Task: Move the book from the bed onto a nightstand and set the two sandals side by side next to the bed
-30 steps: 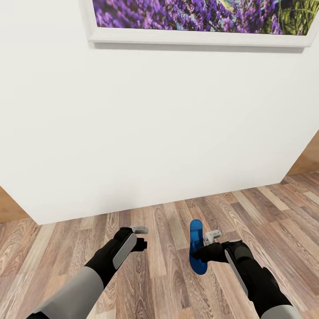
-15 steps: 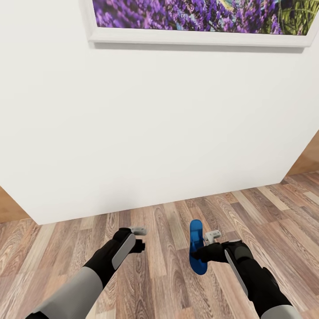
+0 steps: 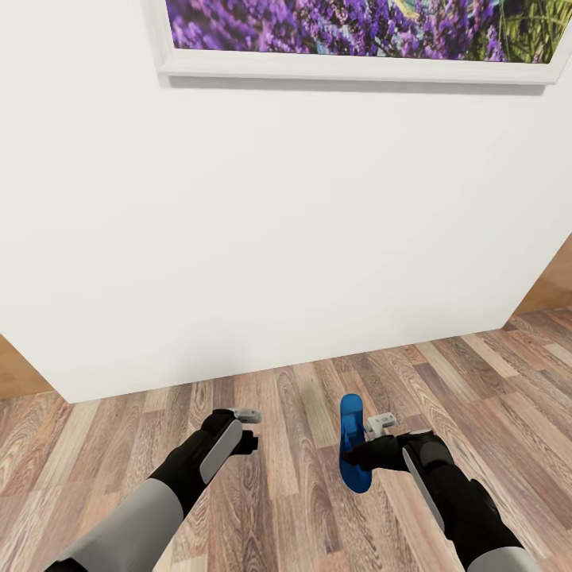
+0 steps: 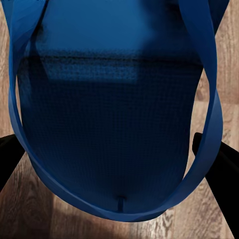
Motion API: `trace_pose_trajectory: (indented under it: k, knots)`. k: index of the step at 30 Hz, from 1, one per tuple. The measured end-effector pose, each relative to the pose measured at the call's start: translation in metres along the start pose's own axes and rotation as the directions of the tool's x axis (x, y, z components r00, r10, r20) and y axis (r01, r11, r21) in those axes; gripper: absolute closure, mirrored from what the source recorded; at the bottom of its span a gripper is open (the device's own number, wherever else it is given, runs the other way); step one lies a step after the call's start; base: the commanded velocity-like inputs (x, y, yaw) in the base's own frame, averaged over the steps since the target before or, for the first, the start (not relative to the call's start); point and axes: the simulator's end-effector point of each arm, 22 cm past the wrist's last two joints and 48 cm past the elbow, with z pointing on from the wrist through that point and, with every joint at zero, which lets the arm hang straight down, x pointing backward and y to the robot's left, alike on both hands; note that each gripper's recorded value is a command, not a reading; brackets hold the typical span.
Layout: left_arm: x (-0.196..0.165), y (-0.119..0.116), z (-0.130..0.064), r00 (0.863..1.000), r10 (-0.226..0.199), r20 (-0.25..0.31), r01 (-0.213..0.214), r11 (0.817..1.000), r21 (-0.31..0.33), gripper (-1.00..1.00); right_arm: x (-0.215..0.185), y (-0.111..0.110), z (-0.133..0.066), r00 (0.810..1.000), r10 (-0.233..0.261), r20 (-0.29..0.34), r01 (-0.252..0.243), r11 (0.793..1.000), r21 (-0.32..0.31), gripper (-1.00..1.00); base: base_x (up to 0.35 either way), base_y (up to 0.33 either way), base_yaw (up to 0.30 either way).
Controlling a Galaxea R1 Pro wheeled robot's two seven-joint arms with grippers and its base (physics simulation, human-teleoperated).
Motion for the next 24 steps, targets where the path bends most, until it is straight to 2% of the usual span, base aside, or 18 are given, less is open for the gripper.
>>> trace_pose_trajectory:
  k: [12,20,24]
  knots:
    - [0.000,0.001,0.000,1.000,0.000,0.001,0.000,1.000,0.002,-1.00,0.000,-0.001,0.000,1.000,-0.002,-0.001,0.002,1.000,0.003,1.00,0.000,0.000,0.000]
    - [0.004,0.032,0.007,1.000,-0.011,-0.006,0.011,0.999,-0.036,-1.00,0.000,-0.003,-0.001,1.000,-0.001,0.000,0.001,1.000,0.008,1.00,0.000,0.000,0.000]
    - [0.006,0.038,0.009,1.000,-0.013,-0.009,0.013,0.999,-0.044,-1.00,0.000,-0.003,0.000,1.000,-0.002,-0.001,0.002,1.000,0.008,1.00,0.000,0.000,0.000]
